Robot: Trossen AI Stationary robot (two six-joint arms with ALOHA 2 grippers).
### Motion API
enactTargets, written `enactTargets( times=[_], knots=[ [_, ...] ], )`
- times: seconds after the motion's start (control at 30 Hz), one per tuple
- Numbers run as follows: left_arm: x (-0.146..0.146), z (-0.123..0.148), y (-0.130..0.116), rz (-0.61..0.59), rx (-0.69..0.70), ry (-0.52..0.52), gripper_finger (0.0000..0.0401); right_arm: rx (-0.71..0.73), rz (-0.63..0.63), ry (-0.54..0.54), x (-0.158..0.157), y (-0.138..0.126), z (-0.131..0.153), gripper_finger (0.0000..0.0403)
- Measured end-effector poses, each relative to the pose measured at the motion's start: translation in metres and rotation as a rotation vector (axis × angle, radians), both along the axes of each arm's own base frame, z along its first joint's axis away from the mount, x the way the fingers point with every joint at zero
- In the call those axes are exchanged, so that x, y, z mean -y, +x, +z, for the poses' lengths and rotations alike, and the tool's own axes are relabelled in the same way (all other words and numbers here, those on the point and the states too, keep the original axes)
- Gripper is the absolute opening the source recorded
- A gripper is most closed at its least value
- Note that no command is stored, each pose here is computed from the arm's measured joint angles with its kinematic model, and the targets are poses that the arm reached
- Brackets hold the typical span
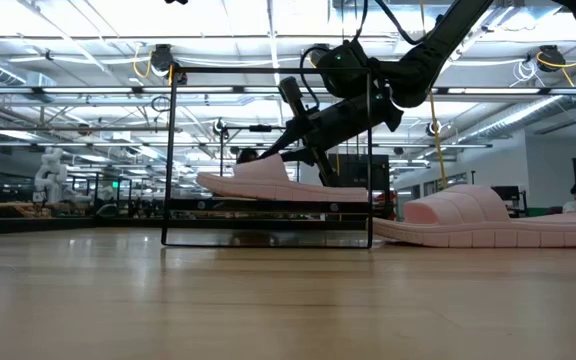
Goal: Pick and place slides into the shelf
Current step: Put the top pink slide on the shelf
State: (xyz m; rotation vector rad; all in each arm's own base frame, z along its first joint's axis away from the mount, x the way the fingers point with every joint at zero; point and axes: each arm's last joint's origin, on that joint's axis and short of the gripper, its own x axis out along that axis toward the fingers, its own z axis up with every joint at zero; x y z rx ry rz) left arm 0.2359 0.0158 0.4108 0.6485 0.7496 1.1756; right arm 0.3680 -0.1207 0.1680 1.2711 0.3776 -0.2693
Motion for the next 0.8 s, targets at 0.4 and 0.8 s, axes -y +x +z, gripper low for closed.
enactTargets(
  times=[0.4,0.8],
  knots=[
    [0.0,0.0,0.0,0.001,0.007,-0.002,0.0078,0.019,0.029,0.065,-0.016,0.006,0.001,0.0],
    [0.0,0.0,0.0,0.001,0.009,-0.003,0.0078,0.017,0.036,0.083,-0.018,0.006,0.002,0.0]
  ],
)
